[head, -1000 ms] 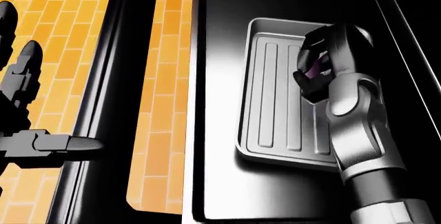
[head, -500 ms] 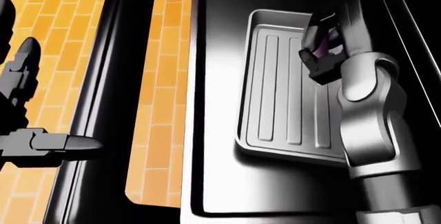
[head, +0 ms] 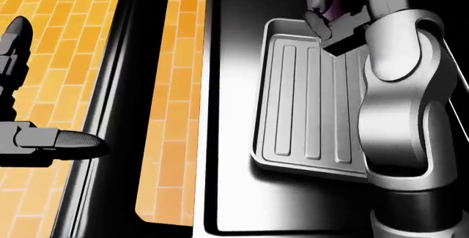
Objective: Pick the eggplant from the oven and place it on the plate on the counter.
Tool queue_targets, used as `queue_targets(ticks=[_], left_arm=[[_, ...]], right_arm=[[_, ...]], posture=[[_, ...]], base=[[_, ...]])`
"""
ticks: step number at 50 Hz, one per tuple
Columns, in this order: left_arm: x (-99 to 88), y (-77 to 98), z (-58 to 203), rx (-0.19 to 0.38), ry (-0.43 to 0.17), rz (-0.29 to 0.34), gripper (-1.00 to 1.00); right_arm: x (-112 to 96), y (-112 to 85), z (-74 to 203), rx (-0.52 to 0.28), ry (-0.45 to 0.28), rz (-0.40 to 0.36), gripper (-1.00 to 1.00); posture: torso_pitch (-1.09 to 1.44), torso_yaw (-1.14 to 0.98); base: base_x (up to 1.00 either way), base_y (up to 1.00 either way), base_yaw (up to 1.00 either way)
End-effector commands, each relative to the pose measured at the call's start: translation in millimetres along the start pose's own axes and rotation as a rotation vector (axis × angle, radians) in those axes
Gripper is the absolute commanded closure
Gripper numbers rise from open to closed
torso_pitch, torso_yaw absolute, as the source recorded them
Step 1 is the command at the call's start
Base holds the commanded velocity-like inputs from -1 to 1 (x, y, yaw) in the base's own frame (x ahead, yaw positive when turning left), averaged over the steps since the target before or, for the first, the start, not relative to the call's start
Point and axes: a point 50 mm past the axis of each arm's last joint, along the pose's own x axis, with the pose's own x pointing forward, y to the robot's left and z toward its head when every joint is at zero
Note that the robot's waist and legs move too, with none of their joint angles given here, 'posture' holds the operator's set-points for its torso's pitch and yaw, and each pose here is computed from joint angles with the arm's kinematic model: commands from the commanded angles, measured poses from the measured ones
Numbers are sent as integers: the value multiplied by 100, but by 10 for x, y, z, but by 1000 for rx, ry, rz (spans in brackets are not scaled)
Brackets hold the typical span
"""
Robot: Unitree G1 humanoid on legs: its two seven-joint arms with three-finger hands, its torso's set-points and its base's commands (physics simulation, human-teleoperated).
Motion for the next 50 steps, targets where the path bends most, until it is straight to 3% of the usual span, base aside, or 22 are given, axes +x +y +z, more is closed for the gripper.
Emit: queue_targets(ticks=[1, 27, 50], left_arm=[[-31, 3, 165, 20, -93, 7, -100], [-30, 15, 155, 19, -92, 5, -100], [-23, 16, 133, 10, -89, 12, -100]], right_arm=[[-37, -201, 222, -4, -94, -79, 100], [-117, -362, 342, -11, -133, -109, 100], [-169, -385, 362, 7, -149, -109, 100]], posture=[[36, 0], [10, 0], [10, 0]], base=[[-17, 3, 0], [-46, 19, 0], [-52, 12, 0]])
